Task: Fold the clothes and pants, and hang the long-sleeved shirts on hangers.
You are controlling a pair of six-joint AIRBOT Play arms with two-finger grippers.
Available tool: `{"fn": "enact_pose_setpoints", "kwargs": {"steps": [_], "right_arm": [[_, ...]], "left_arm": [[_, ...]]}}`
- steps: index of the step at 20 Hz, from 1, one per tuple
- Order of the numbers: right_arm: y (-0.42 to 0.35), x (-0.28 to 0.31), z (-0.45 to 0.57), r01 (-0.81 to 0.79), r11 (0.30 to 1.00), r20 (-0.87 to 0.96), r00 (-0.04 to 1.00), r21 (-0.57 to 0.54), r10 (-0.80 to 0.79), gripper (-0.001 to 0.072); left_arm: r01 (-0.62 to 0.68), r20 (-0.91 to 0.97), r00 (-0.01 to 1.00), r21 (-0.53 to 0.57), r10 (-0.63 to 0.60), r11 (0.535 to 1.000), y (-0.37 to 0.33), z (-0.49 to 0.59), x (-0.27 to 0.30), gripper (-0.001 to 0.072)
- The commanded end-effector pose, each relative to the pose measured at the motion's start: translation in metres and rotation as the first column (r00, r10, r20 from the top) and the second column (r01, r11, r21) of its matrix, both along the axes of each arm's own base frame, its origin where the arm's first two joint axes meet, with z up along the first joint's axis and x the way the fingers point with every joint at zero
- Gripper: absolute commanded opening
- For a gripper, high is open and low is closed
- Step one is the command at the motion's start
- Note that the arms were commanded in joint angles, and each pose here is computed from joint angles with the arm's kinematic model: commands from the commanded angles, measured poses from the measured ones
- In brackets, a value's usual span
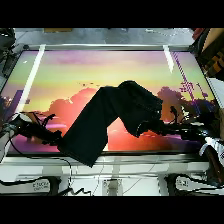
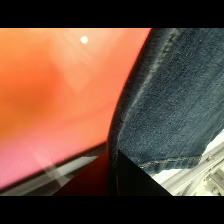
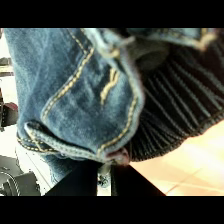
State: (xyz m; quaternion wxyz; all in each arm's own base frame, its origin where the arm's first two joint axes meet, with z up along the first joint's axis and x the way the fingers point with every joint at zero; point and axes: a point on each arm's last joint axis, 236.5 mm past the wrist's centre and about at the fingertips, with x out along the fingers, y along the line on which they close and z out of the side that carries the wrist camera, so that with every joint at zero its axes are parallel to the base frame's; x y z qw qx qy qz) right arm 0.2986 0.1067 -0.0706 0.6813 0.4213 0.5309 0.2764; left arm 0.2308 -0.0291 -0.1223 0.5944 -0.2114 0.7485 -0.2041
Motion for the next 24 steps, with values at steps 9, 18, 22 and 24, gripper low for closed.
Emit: {"fn": "enact_pose_setpoints", "kwargs": {"steps": [9,18,22,24], "right_arm": [[-0.015,0.069,0.06,-0.038,0.962,0.21,0.973,-0.269,0.098,0.0056],[-0.027,0.091,0.085,0.002,0.944,0.274,0.957,-0.33,0.094,0.0057],[-0.027,0.091,0.085,0.002,0.944,0.275,0.957,-0.331,0.095,0.0057],[-0.027,0.091,0.085,0.001,0.943,0.277,0.956,-0.332,0.096,0.0057]], "left_arm": [[-0.265,0.74,0.673,0.27,-0.024,0.926,0.109,0.174,0.25,0.0023],[-0.294,0.589,0.808,0.361,0.029,0.885,0.141,0.139,0.215,0.0601],[-0.231,0.315,0.938,0.251,0.147,0.94,0.119,0.077,0.137,0.0555],[-0.29,0.247,0.937,0.15,0.249,0.945,0.102,0.057,0.114,0.0555]]}}
